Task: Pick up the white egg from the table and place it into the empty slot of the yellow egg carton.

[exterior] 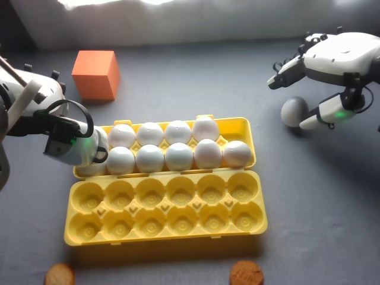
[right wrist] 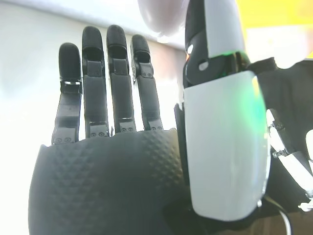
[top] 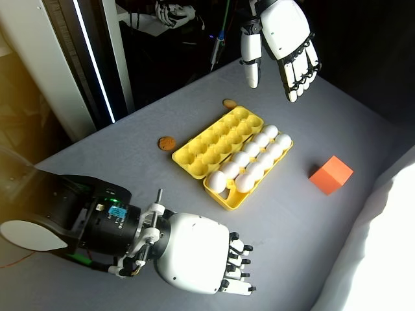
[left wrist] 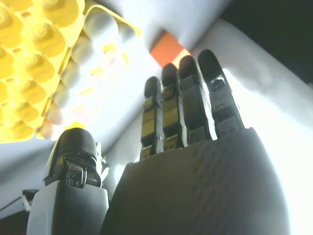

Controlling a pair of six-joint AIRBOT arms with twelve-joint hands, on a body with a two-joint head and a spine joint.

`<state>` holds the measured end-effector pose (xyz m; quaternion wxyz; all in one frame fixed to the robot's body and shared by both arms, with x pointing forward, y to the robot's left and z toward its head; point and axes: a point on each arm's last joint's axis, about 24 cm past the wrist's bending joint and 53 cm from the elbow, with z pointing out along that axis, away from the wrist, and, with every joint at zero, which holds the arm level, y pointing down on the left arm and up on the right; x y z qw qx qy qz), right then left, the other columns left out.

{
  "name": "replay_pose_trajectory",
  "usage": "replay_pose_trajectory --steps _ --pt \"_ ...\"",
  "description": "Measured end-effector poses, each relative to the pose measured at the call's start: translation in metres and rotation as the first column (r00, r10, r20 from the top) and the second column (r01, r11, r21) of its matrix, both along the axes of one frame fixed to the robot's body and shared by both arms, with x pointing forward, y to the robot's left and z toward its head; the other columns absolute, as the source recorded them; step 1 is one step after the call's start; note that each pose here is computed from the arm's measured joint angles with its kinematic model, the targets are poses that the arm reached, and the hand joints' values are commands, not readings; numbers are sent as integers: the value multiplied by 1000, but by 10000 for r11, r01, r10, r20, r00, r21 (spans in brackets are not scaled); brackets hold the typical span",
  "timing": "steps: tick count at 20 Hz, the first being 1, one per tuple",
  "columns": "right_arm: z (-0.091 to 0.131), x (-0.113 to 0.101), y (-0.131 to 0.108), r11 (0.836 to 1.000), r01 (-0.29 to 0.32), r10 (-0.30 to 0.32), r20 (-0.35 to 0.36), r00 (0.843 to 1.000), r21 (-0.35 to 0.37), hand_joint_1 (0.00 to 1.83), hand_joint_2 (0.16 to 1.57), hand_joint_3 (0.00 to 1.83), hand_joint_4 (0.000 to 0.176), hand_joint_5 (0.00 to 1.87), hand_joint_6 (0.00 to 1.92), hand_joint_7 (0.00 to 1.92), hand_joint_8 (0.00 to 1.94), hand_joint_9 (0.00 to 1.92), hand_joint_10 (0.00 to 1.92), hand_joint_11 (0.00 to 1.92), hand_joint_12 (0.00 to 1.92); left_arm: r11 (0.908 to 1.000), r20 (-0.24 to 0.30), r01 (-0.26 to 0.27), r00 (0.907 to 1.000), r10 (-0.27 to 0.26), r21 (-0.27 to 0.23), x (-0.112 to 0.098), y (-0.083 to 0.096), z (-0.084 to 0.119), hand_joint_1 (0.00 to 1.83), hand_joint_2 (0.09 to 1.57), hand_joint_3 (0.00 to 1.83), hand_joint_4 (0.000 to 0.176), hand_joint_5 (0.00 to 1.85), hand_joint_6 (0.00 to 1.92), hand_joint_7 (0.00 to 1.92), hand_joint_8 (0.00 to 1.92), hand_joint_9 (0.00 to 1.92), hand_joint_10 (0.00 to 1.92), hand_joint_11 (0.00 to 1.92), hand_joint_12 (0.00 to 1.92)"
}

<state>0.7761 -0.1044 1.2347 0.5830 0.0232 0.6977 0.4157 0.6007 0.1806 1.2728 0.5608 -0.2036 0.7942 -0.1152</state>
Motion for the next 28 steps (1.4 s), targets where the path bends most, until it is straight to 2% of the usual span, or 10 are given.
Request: replay_pose_trajectory --steps 10,11,15,20,22,23,24,25,27,28 --pt "-20 11 -1 9997 223 -219 -355 9991 90 1174 952 0 0 729 36 811 26 637 385 99 1300 10000 -2 -3 10000 3 3 0 0 0 0 1331 1 0 298 1 327 1 283 2 0 591" --pt "-20 10 -1 9997 220 -217 -356 9991 91 1170 962 3 0 730 35 816 25 638 385 90 1292 10000 -4 -10 10000 10 4 0 0 0 0 1328 0 0 344 1 373 1 327 3 0 694" --pt "-19 10 0 9997 203 -199 -311 9993 116 1181 967 2 0 763 42 873 37 675 375 108 1265 10000 -7 -6 10000 6 3 0 0 0 0 1333 1 0 317 2 350 4 300 1 0 631" --pt "-19 10 0 9997 199 -195 -295 9994 127 1219 996 6 0 790 43 971 52 764 377 154 1197 10000 -7 -7 10000 7 -1 0 0 0 0 1332 0 0 359 1 392 1 343 4 0 742" --pt "-19 10 0 9997 199 -195 -295 9994 127 1219 1009 7 0 919 91 1007 56 791 381 160 1167 10000 -4 -6 10000 6 4 0 0 0 0 1334 1 0 347 2 392 1 337 1 0 743" --pt "-19 10 0 9997 199 -195 -297 9994 130 1175 1113 0 0 972 782 1050 61 806 418 143 1219 10000 -4 -11 10000 11 0 0 0 0 0 1335 1 0 354 5 395 2 340 2 0 743" --pt "-19 10 0 9997 199 -195 -295 9994 127 1215 1103 0 0 1010 903 1024 744 874 481 160 1225 10000 -4 -6 10000 6 4 0 0 0 0 1336 1 0 353 4 394 1 337 1 0 713" --pt "-18 10 0 9997 196 -192 -286 9994 133 1226 1096 0 15 1043 885 1004 925 934 548 290 1239 10000 -4 -10 10000 10 4 0 0 0 0 1338 2 0 352 3 395 2 341 2 0 706" --pt "-18 10 0 9997 193 -190 -276 9994 131 1228 1095 1 21 1050 881 1000 962 947 565 319 1244 10000 -6 -13 10000 13 5 0 0 0 0 1339 2 0 351 2 395 2 342 2 0 704" --pt "-18 10 0 9997 189 -185 -260 9995 141 1347 1105 4 0 982 896 1039 986 851 1116 429 1260 10000 -4 -10 10000 10 4 0 0 0 0 1342 2 0 361 4 420 7 365 8 0 752"
